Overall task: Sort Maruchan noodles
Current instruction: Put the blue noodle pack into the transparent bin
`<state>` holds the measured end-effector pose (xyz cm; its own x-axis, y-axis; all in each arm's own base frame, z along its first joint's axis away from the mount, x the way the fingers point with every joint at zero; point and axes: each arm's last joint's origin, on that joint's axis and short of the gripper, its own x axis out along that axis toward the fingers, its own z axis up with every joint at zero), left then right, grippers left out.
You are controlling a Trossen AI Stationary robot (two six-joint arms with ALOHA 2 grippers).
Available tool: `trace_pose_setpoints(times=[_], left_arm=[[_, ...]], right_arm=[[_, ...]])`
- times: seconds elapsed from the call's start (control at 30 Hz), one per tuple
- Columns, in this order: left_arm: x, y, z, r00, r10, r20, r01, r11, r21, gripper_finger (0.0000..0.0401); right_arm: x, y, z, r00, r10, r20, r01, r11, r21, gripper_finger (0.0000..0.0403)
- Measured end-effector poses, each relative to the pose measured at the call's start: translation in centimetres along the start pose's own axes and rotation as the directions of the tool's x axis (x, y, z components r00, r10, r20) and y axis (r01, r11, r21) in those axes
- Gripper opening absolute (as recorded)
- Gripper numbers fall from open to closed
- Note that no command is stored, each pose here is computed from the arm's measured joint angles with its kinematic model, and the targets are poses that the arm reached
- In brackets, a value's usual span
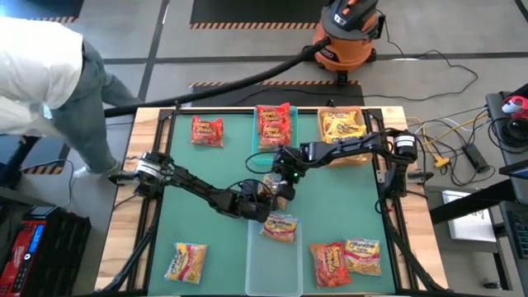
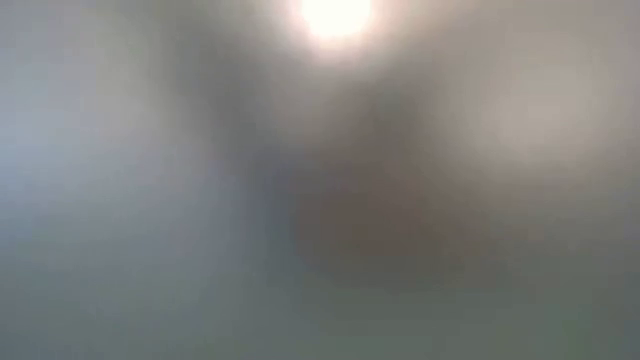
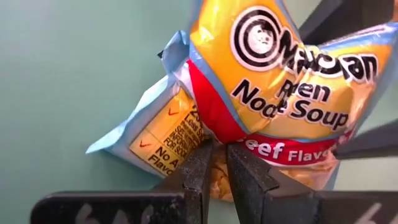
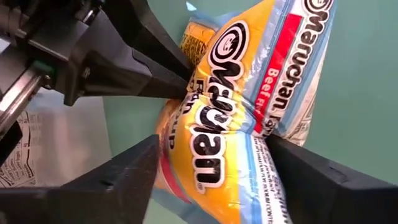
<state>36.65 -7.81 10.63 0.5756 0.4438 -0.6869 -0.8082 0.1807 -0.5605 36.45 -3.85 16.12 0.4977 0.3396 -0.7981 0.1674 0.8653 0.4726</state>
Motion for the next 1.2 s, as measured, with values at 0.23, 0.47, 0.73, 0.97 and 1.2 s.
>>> trace_pose_setpoints(times=[0.23, 0.47, 0.73, 0.97, 1.2], left_arm=[[-0.2, -0.2, 0.1, 1.0, -0.012, 0.014, 0.012, 1.0, -0.007, 0.0036], [-1.5, -0.9, 0.4, 0.998, -0.052, 0.045, 0.052, 0.999, -0.002, 0.0036], [-4.8, -1.4, 0.6, 0.996, -0.066, 0.067, 0.065, 0.998, 0.027, 0.0036], [-7.5, -0.1, 0.4, 0.996, 0.033, 0.085, -0.031, 0.999, -0.022, 0.0036], [-9.3, 1.0, -0.2, 0.992, 0.09, 0.088, -0.081, 0.991, -0.103, 0.0036]], right_arm=[[0.0, 0.0, -0.1, 1.0, 0.015, -0.011, -0.015, 1.0, 0.007, 0.0172], [0.1, 0.0, -0.1, 1.0, 0.026, -0.011, -0.026, 1.0, 0.001, 0.0085], [-0.5, -0.4, 0.1, 1.0, 0.014, 0.006, -0.014, 1.0, 0.005, 0.0042], [-2.3, -0.7, 0.6, 0.998, -0.004, 0.055, 0.004, 1.0, -0.004, 0.0016], [-4.0, 0.1, 0.9, 0.995, 0.016, 0.101, -0.014, 1.0, -0.019, 0.0012]])
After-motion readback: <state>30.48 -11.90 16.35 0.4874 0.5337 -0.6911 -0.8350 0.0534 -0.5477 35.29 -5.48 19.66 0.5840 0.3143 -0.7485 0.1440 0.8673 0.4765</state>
